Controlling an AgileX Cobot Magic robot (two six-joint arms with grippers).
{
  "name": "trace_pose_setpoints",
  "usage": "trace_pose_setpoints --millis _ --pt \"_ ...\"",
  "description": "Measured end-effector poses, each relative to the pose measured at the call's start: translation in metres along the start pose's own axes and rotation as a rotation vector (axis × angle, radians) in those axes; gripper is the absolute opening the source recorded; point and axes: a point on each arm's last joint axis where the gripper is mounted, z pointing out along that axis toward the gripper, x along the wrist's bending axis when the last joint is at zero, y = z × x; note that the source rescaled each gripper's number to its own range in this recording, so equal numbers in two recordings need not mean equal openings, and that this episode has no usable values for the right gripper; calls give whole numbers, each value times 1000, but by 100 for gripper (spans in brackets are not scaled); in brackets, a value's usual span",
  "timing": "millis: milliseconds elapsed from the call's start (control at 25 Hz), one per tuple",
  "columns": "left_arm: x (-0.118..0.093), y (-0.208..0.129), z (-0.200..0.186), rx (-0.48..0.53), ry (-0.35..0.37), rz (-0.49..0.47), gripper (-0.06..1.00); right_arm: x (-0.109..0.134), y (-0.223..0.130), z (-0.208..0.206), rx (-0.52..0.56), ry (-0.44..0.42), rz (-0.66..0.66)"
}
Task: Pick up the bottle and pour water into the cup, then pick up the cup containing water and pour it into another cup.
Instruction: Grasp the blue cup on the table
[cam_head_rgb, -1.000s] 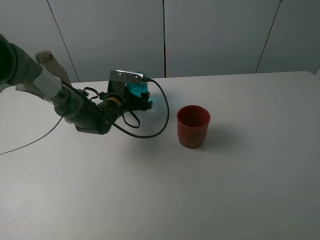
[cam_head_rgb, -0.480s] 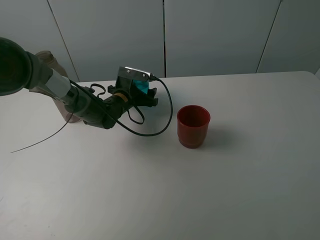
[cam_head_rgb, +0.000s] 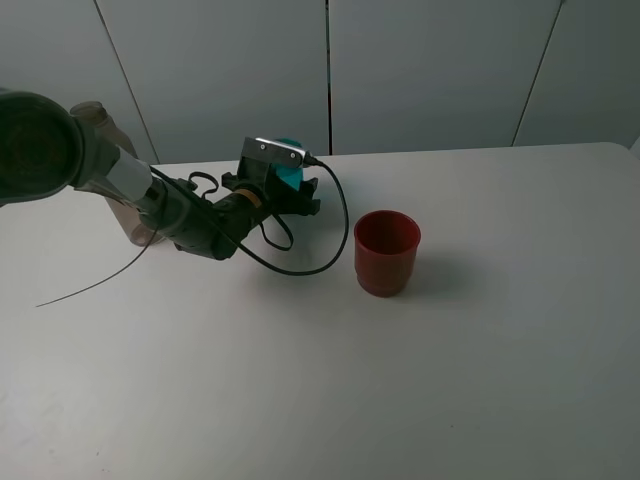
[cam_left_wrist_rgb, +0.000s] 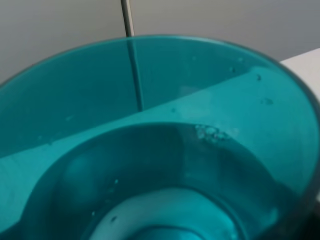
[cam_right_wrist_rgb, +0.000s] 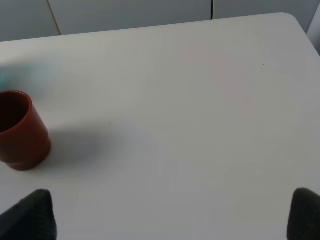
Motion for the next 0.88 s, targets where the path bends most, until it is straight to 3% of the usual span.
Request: trace_pose_setpoints --millis 520,880 --pt "1 6 1 -88 12 -1 97 0 0 0 0 0 0" --pt "3 6 1 -90 18 -3 97 0 0 0 0 0 0"
